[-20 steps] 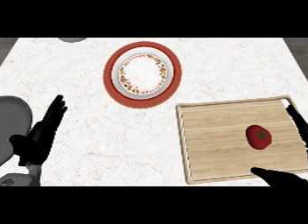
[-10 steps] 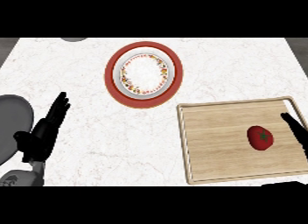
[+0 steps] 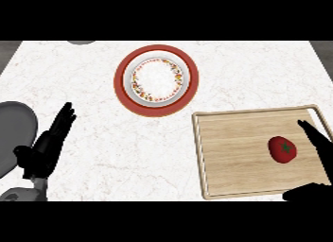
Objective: Pick the tomato from the tray and place it in the plate
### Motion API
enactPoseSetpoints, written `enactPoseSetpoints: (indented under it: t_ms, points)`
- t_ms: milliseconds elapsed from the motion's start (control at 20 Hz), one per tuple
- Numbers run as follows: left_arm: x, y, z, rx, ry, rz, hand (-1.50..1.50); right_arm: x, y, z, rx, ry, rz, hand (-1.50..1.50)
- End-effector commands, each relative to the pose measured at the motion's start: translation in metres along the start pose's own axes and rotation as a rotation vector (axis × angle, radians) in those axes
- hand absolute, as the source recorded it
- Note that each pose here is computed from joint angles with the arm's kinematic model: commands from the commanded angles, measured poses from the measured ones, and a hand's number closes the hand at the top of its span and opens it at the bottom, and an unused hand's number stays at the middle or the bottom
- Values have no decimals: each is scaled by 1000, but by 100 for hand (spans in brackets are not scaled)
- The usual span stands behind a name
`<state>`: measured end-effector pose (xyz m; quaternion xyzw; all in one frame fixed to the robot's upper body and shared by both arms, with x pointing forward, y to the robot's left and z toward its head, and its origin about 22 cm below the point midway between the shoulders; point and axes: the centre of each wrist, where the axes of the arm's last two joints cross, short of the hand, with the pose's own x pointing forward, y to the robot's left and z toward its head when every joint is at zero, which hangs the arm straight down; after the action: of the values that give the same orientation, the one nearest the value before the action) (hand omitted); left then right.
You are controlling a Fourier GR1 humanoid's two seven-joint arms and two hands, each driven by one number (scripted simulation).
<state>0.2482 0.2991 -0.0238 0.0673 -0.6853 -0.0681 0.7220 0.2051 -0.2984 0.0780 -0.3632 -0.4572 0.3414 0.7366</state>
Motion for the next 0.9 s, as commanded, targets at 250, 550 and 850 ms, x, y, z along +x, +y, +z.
enactPoseSetpoints:
  t_ms: [250, 550, 850]
  points:
    - [-4, 8, -4, 13, -1, 14, 0, -9, 26, -40, 68, 24, 29, -150]
    - [2, -9, -1, 7, 2, -5, 0, 1, 60, -44, 36, 58, 106, -150]
    - [3, 4, -5, 10, -12, -2, 0, -23, 32, -72, 65, 62, 56, -150]
